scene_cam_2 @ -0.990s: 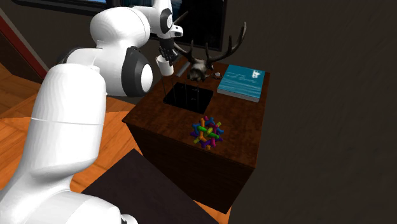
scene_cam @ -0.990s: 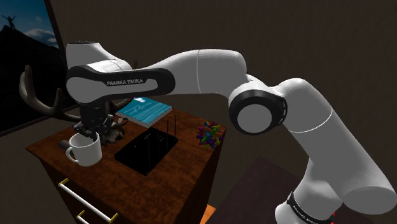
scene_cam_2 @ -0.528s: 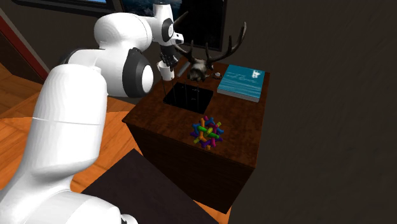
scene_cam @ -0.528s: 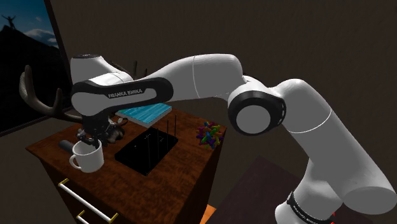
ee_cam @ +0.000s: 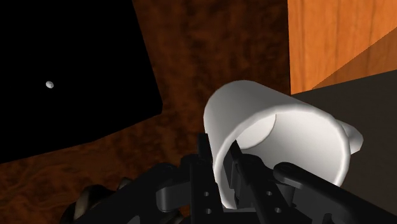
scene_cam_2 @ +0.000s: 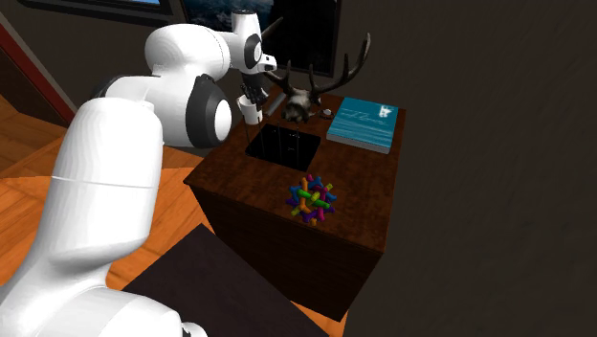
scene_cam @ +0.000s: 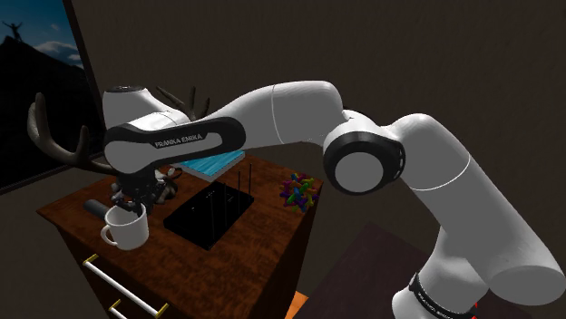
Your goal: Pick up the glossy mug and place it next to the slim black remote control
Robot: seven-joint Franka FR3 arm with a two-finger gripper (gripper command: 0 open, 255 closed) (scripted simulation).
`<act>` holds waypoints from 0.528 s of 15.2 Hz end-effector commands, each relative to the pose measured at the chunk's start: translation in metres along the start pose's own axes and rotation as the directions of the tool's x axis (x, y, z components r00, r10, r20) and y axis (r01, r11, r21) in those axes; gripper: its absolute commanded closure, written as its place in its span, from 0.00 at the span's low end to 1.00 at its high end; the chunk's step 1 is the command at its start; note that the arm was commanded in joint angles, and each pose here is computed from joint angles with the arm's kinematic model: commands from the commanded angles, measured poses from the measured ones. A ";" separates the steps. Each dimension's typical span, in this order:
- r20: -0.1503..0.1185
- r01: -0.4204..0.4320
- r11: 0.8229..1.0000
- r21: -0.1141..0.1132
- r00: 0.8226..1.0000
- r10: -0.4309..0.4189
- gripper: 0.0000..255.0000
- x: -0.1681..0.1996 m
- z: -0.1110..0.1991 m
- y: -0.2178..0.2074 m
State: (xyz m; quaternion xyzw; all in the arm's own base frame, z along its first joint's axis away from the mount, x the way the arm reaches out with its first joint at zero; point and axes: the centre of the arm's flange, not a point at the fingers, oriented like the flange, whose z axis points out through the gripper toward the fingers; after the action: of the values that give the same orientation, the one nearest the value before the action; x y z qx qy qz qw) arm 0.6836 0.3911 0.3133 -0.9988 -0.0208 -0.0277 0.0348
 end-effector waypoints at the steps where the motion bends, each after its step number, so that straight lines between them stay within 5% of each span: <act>1: 0.000 0.000 1.000 0.000 1.000 0.000 1.00 0.000 0.000 0.000; 2: 0.000 0.000 1.000 0.000 1.000 0.000 1.00 0.000 0.000 0.000; 3: 0.000 0.000 1.000 0.000 1.000 0.000 0.00 0.000 0.000 0.000; 8: 0.000 0.000 1.000 0.000 1.000 0.000 0.00 0.000 0.000 0.000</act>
State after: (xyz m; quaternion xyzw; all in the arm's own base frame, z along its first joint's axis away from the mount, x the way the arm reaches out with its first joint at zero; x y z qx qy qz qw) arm 0.6838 0.3911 0.3134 -0.9988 -0.0208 -0.0280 0.0350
